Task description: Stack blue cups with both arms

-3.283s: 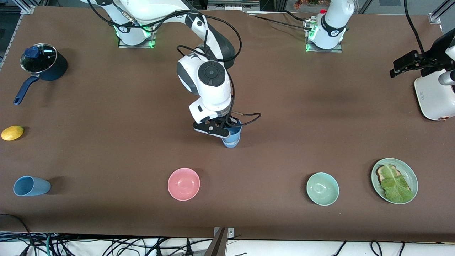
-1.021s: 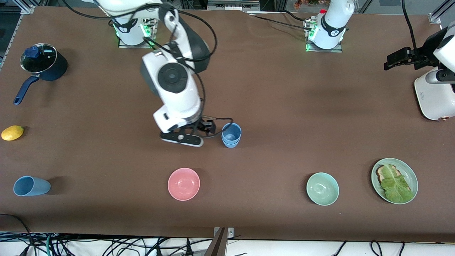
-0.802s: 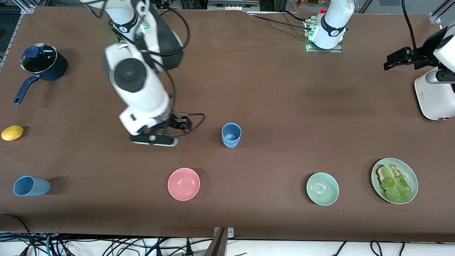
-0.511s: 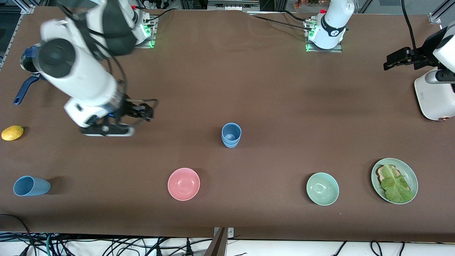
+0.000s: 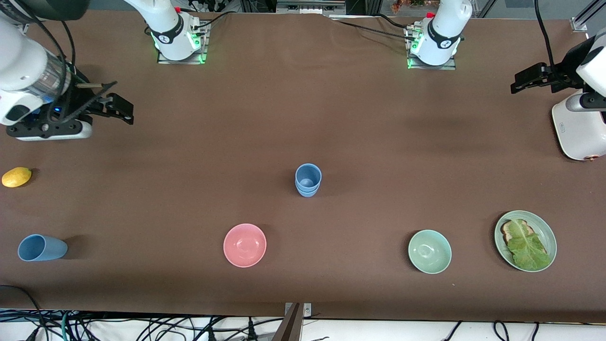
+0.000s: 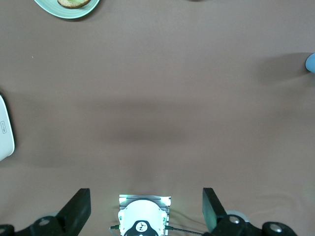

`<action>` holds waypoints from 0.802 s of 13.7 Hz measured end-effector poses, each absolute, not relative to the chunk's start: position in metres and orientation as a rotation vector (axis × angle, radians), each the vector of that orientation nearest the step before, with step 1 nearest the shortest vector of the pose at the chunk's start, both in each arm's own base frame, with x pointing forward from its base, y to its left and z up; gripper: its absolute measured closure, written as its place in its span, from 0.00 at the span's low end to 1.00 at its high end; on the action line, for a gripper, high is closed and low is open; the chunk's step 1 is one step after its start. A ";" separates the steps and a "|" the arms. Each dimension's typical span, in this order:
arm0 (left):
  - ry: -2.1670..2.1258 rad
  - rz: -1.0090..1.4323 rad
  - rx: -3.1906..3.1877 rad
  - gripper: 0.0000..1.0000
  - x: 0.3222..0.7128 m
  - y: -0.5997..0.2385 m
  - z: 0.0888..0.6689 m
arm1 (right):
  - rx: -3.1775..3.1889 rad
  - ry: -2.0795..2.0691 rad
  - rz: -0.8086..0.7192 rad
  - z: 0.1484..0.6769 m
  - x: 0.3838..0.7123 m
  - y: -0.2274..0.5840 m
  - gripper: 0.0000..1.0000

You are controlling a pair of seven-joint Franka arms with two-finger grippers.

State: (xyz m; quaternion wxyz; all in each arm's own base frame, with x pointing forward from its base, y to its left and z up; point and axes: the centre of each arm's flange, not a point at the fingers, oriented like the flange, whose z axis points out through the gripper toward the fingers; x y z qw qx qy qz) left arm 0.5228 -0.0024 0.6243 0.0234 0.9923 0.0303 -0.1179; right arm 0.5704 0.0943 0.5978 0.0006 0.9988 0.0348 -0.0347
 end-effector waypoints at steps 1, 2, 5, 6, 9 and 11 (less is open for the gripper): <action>0.093 -0.365 3.072 0.00 0.523 -0.002 0.624 | 3.137 0.130 -0.111 0.599 0.569 0.089 0.00; 0.093 -0.365 3.072 0.00 0.523 -0.003 0.624 | 3.137 0.141 -0.119 0.599 0.569 0.083 0.00; 0.093 -0.365 3.072 0.00 0.523 -0.003 0.624 | 3.136 0.140 -0.136 0.602 0.566 0.073 0.00; 0.093 -0.365 3.072 0.00 0.523 -0.003 0.624 | 3.137 0.141 -0.129 0.605 0.565 0.073 0.00; 0.093 -0.365 3.072 0.00 0.523 -0.003 0.624 | 3.139 0.146 -0.106 0.613 0.564 0.075 0.00; 0.093 -0.365 3.072 0.00 0.523 -0.003 0.624 | 3.139 0.148 -0.105 0.614 0.564 0.075 0.00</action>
